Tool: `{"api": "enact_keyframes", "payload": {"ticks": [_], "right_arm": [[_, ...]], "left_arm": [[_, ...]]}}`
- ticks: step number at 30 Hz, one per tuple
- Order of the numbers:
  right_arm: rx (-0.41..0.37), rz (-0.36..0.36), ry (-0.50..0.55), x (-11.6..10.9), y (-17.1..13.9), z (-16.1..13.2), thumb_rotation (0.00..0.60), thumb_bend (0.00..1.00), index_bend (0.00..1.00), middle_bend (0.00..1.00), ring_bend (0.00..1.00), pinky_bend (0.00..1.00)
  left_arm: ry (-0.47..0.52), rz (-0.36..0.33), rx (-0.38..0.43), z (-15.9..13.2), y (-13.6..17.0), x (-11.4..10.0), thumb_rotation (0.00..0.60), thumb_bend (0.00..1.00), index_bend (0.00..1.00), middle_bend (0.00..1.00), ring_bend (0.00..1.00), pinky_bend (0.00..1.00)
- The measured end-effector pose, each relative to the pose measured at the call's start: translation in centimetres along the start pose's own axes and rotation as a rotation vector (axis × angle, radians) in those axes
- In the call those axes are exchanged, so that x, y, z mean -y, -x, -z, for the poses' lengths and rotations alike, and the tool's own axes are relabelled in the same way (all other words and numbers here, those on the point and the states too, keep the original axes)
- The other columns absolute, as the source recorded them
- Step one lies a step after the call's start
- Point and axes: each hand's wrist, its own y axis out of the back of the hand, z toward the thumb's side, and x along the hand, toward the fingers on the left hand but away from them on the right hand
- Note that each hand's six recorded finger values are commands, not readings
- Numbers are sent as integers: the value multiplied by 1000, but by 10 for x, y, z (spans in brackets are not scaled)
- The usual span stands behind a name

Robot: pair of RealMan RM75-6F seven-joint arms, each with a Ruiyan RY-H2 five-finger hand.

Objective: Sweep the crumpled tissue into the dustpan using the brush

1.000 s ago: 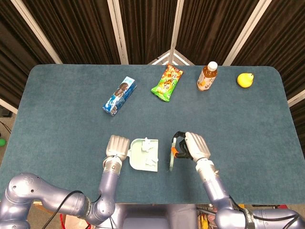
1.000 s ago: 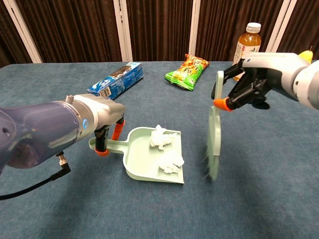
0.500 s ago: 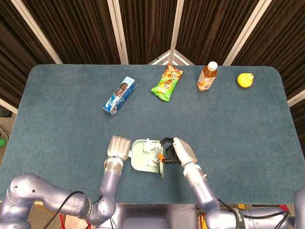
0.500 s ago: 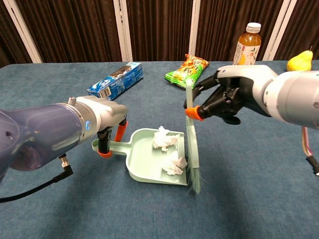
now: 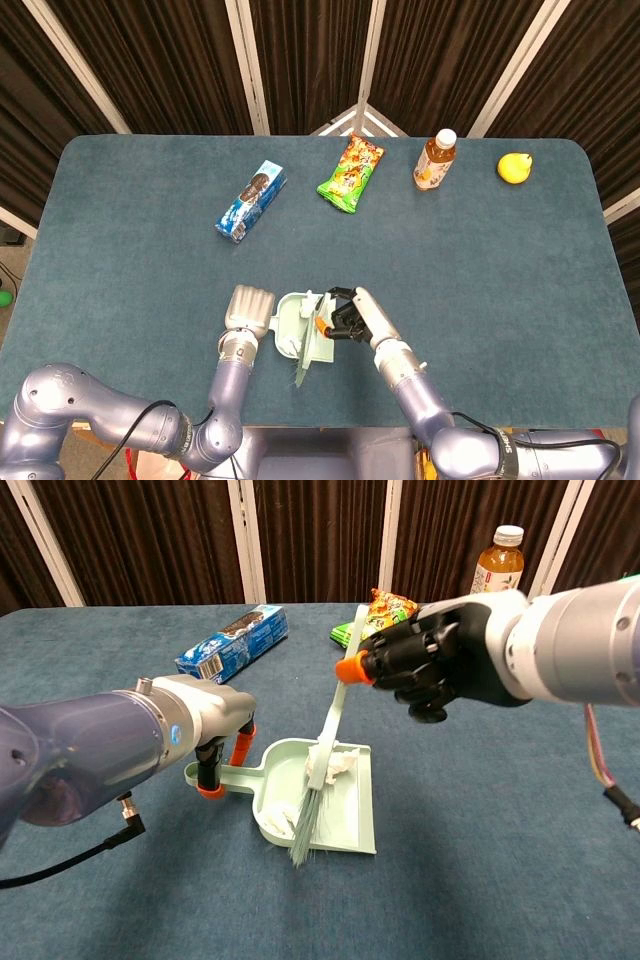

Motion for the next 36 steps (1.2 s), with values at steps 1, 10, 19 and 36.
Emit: {"api": "enact_keyframes", "payload": {"ticks": [1,10,19,36], "right_arm": [[-5,10,-4,-3,0,-1,600,708,871,914,937,871],[-24,106,-91,-34,4,6,600,709,872,914,937,871],[23,117,-126,-38,13,32,600,709,872,914,936,871],[18,21,-15,-14,21,25,600,708,872,914,937,871]], "left_arm": [[1,-1,-2,1,0,0,600,670,678,1000,1000,967],[5,-5,-20,10,-2,-2,600,670,678,1000,1000,968],[4,-8,-12,9,0,-3,600,669,678,1000,1000,967],[3,-4,9,-4,0,-1,600,669,678,1000,1000,967]]}}
